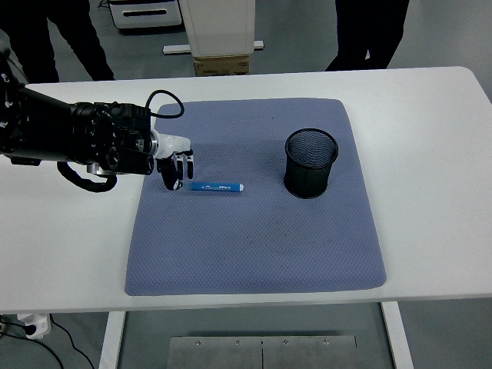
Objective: Left hand places marker in pen holder
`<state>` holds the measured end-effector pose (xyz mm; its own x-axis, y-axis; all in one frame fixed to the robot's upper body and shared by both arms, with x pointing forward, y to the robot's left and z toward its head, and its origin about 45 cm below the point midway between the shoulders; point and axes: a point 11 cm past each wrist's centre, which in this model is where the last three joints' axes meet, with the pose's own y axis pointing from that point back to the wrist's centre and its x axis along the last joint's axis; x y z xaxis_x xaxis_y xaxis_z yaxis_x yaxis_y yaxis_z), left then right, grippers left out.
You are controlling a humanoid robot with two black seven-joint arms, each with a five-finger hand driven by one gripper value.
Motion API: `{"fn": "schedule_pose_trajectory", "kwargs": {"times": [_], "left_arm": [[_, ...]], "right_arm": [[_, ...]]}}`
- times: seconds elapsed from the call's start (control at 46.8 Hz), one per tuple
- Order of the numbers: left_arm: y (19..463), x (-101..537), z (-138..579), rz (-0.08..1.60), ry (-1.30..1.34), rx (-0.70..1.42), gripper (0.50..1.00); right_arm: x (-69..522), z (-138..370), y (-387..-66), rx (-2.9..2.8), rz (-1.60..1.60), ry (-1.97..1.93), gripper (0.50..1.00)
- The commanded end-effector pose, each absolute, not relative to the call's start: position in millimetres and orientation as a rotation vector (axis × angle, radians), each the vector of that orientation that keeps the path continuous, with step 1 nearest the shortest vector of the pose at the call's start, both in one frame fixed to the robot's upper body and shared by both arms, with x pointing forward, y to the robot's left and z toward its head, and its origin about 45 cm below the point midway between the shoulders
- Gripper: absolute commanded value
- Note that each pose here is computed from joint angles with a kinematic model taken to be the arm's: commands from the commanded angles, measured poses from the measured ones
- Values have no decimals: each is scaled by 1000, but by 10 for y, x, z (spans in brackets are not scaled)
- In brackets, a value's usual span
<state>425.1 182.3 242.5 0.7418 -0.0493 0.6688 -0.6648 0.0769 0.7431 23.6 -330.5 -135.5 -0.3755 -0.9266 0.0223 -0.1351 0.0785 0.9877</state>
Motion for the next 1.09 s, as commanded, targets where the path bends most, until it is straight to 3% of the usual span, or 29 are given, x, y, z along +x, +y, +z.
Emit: {"fn": "schedule_pose_trajectory", "kwargs": {"times": [0.0, 0.748, 1.068], "left_arm": [[1826, 4249, 2417, 510, -627, 1439, 619], [1846, 4219, 2347, 503, -614, 1444, 637], [1849, 4231, 2360, 509, -620, 1444, 607]], "right_arm": [[236, -1355, -3302, 1074, -1371, -1625, 1000], [235, -1355, -3305, 1074, -1372, -1626, 1000], [237, -1355, -3300, 1075, -1373, -1626, 1000]]}}
